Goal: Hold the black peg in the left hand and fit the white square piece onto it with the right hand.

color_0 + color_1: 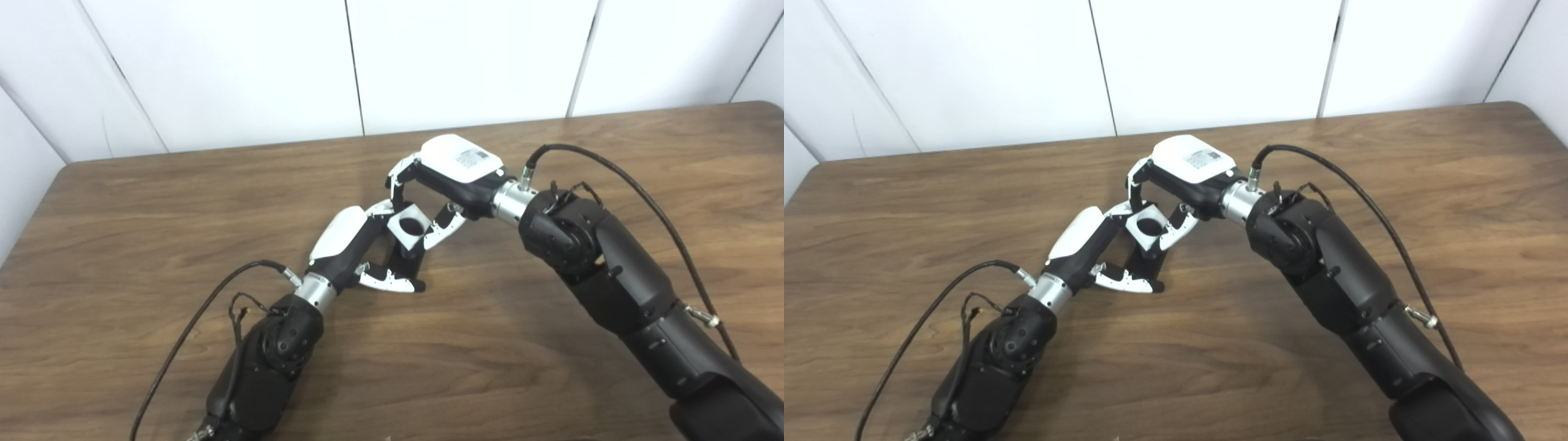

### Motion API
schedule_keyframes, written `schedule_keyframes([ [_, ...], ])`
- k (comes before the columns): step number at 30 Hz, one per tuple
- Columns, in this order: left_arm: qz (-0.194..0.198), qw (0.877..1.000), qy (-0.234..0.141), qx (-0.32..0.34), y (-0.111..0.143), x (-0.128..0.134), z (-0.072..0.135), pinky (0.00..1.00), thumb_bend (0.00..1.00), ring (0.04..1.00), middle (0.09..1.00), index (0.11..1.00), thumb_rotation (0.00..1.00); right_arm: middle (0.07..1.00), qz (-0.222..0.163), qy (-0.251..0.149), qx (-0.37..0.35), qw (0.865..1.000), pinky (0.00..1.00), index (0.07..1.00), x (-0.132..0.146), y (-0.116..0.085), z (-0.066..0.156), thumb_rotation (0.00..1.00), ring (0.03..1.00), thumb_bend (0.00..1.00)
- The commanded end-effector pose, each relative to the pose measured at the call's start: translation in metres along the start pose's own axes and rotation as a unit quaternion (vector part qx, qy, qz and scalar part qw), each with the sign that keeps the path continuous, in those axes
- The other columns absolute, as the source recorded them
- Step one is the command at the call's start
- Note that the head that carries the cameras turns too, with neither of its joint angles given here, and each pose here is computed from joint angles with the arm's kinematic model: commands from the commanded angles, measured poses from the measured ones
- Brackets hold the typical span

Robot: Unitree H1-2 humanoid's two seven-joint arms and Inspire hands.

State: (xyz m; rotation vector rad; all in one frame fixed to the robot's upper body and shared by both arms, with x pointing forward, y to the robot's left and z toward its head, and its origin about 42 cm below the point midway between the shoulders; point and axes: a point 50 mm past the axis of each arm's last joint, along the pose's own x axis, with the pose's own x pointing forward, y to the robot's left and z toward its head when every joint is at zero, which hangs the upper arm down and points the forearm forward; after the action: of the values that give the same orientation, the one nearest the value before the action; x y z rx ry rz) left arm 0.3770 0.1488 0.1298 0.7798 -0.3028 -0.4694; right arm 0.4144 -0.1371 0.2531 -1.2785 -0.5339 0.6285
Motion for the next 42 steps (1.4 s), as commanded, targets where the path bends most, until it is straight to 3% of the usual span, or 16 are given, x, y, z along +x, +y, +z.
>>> schedule_keyframes([
  [1,-0.002,1.0,-0.006,0.006,0.006,0.003,0.003,0.83,0.82,0.933,0.886,0.616,0.16,0.751,-0.006,-0.011,-0.012,1.0,0.78,0.481,0.006,-0.007,0.001,0.14,0.794,0.52],
  [28,-0.002,1.0,0.004,0.005,0.004,0.002,-0.001,0.79,0.83,0.917,0.878,0.621,0.15,0.784,0.002,0.0,-0.004,1.0,0.78,0.498,0.002,-0.005,-0.005,0.16,0.781,0.52],
  [30,-0.003,1.0,0.006,0.004,0.003,0.002,-0.001,0.8,0.83,0.918,0.878,0.626,0.14,0.79,0.005,0.003,-0.006,1.0,0.78,0.62,0.001,-0.005,-0.006,0.22,0.784,0.67],
  [32,-0.004,1.0,0.01,0.004,0.003,0.001,-0.001,0.79,0.84,0.916,0.878,0.632,0.14,0.797,0.01,0.006,-0.006,1.0,0.79,0.686,0.0,-0.005,-0.006,0.25,0.791,0.75],
  [42,-0.011,0.999,0.043,0.024,0.001,-0.001,-0.008,0.78,0.9,0.912,0.884,0.702,0.21,0.835,0.038,0.023,-0.011,0.999,0.84,0.733,-0.002,-0.007,-0.008,0.29,0.839,0.83],
])
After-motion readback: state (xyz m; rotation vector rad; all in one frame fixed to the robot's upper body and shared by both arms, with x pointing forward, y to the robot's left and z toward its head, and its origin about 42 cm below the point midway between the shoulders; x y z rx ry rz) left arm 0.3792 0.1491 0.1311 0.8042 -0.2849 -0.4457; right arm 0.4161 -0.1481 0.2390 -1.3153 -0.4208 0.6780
